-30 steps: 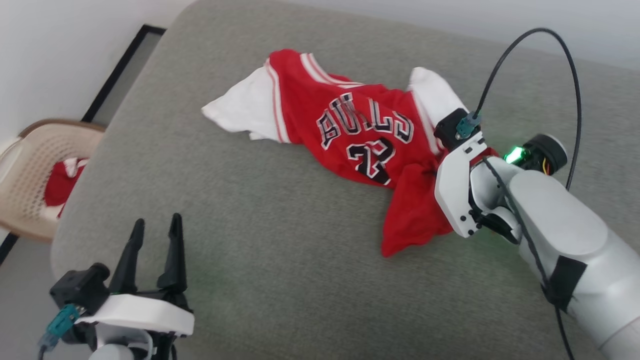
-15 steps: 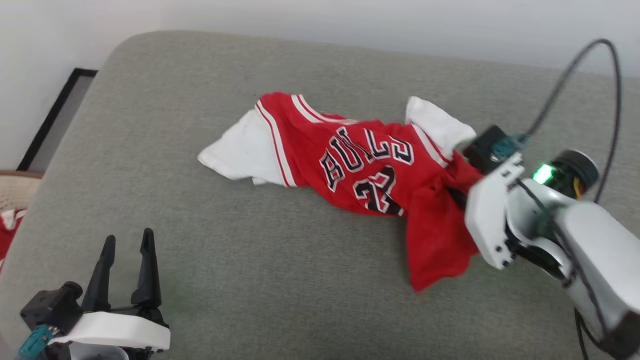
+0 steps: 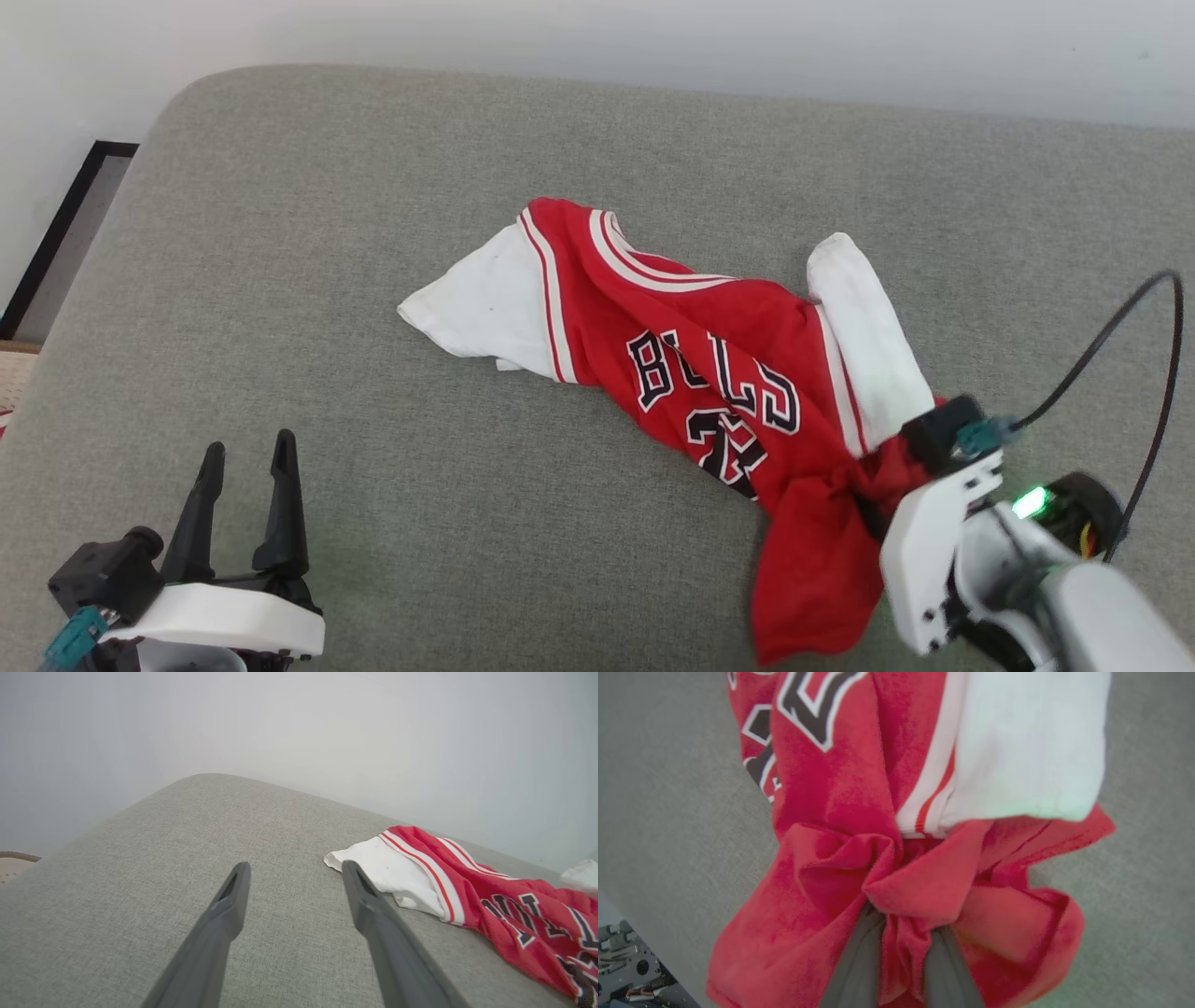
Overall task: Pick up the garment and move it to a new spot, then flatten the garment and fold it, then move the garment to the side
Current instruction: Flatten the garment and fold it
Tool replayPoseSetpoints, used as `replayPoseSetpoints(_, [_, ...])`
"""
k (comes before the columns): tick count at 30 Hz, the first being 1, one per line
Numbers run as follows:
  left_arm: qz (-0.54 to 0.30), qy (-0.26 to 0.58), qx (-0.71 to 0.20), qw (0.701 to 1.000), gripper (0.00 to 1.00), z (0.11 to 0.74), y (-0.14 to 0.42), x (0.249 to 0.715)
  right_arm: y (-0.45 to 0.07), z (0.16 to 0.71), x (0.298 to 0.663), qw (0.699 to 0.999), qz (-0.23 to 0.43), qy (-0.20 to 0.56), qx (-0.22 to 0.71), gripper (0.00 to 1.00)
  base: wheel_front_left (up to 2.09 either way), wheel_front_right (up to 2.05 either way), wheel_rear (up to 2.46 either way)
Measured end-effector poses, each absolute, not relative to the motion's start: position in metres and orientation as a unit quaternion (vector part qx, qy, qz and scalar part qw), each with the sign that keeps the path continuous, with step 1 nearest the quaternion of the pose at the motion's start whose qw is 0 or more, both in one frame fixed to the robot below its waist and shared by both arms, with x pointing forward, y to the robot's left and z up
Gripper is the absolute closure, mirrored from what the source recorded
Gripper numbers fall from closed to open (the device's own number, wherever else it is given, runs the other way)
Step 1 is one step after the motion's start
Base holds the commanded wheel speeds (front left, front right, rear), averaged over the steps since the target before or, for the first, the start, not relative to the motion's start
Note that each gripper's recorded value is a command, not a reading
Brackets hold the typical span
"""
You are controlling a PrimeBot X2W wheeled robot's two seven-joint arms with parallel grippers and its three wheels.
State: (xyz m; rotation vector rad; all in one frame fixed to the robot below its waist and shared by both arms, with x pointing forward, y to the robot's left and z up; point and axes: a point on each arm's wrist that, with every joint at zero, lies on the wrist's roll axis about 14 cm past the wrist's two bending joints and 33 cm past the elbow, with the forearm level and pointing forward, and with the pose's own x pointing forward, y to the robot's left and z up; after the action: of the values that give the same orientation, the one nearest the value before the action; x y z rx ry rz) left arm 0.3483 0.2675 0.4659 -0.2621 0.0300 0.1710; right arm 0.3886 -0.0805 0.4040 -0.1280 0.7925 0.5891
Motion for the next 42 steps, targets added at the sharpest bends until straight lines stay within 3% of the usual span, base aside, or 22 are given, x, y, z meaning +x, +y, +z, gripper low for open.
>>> replayPoseSetpoints(2, [0.083,0.015,-0.130,0.988,0.00,0.466,0.267,0.350,-0.083,0.392,0.384,0.875,0.278,0.388,-0.077,0.37,0.00,0.00,0.00])
replayPoseSetpoints(3, [0.083,0.015,-0.130,0.988,0.00,0.466,0.267,0.350,-0.080,0.389,0.382,0.875,0.277,0.391,-0.062,0.21,0.00,0.00,0.00])
replayPoseSetpoints(5, [0.081,0.016,-0.130,0.988,0.00,0.465,0.265,0.351,-0.078,0.384,0.380,0.876,0.275,0.391,-0.059,0.00,0.00,0.00,0.00])
replayPoseSetpoints(10, [0.077,0.017,-0.131,0.988,0.00,0.465,0.264,0.351,-0.080,0.388,0.386,0.888,0.263,0.375,-0.034,0.00,0.00,0.00,0.00])
replayPoseSetpoints(27, [0.071,0.030,-0.130,0.989,0.00,0.458,0.259,0.351,-0.103,0.477,0.450,0.949,0.220,0.224,-0.029,0.00,0.00,0.00,0.00])
replayPoseSetpoints(35, [0.079,0.036,-0.130,0.988,0.00,0.454,0.263,0.352,-0.102,0.453,0.479,0.938,0.218,0.268,-0.039,0.00,0.00,0.00,0.00])
replayPoseSetpoints(42, [0.094,0.050,-0.129,0.986,0.00,0.446,0.270,0.350,-0.079,0.405,0.482,0.895,0.252,0.364,-0.053,0.00,0.00,0.00,0.00])
